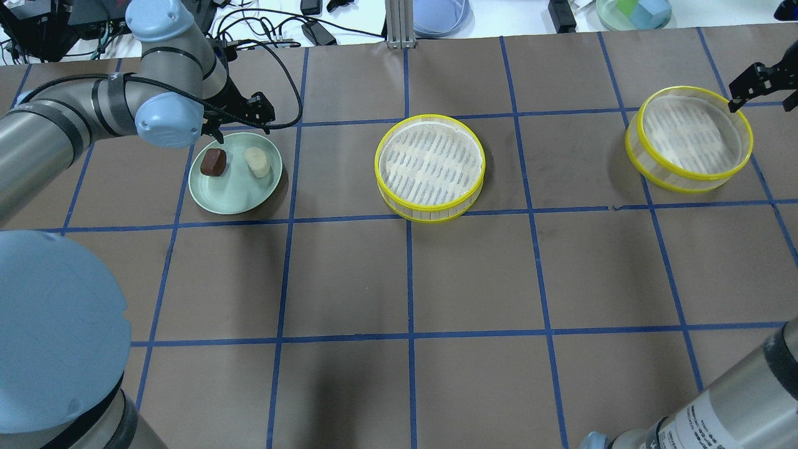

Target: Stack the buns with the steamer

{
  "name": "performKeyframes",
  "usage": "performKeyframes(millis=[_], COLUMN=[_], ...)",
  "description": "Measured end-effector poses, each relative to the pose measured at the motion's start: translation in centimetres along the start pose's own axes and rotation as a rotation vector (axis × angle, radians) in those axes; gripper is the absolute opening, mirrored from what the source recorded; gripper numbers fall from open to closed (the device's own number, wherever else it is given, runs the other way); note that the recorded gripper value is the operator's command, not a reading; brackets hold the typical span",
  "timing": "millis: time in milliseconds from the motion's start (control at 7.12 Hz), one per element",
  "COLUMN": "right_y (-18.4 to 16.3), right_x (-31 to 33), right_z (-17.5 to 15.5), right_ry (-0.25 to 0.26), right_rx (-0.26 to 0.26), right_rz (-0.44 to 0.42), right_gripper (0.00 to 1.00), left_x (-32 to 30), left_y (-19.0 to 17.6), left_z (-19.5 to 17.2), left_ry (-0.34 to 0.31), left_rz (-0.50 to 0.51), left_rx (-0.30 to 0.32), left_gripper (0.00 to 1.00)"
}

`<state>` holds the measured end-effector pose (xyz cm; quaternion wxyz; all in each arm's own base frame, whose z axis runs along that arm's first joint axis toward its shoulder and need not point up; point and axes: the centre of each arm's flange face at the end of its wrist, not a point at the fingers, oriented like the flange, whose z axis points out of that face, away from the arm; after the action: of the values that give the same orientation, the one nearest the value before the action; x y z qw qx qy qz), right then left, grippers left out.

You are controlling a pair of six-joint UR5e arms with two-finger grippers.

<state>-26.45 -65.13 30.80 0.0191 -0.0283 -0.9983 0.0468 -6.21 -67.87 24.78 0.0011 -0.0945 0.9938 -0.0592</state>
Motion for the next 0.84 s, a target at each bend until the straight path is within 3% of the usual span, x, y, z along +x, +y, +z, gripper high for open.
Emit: performKeyframes(millis=[140, 281, 421, 561, 842], right_y=[-0.3, -0.5, -0.7, -0.6, -0.5], right_x=[1.0, 1.6, 2.2, 2.7, 3.0], right_z=[2.3, 3.9, 4.9, 5.8, 7.2], right_ry=[0.000, 0.005, 0.010, 0.009, 0.004], right_rx=[-0.002, 0.004, 0.010, 0.008, -0.008], right_rz=[-0.003, -0.006, -0.010, -0.013, -0.014], right_gripper=[0.92, 0.90, 0.84, 0.70, 0.57], left_x=[-0.1, -0.2, -0.6, -0.9, -1.9], left_y=[-0.1, -0.2, -0.2, -0.3, -0.5], left_z=[2.2, 3.8, 5.0, 5.6, 5.6], left_ry=[-0.002, -0.003, -0.004, -0.004, -0.003], left_rz=[-0.003, -0.007, -0.012, -0.014, -0.021], left_rx=[-0.022, -0.043, -0.059, -0.067, -0.067], left_gripper=[0.83, 0.36, 0.11, 0.00, 0.00])
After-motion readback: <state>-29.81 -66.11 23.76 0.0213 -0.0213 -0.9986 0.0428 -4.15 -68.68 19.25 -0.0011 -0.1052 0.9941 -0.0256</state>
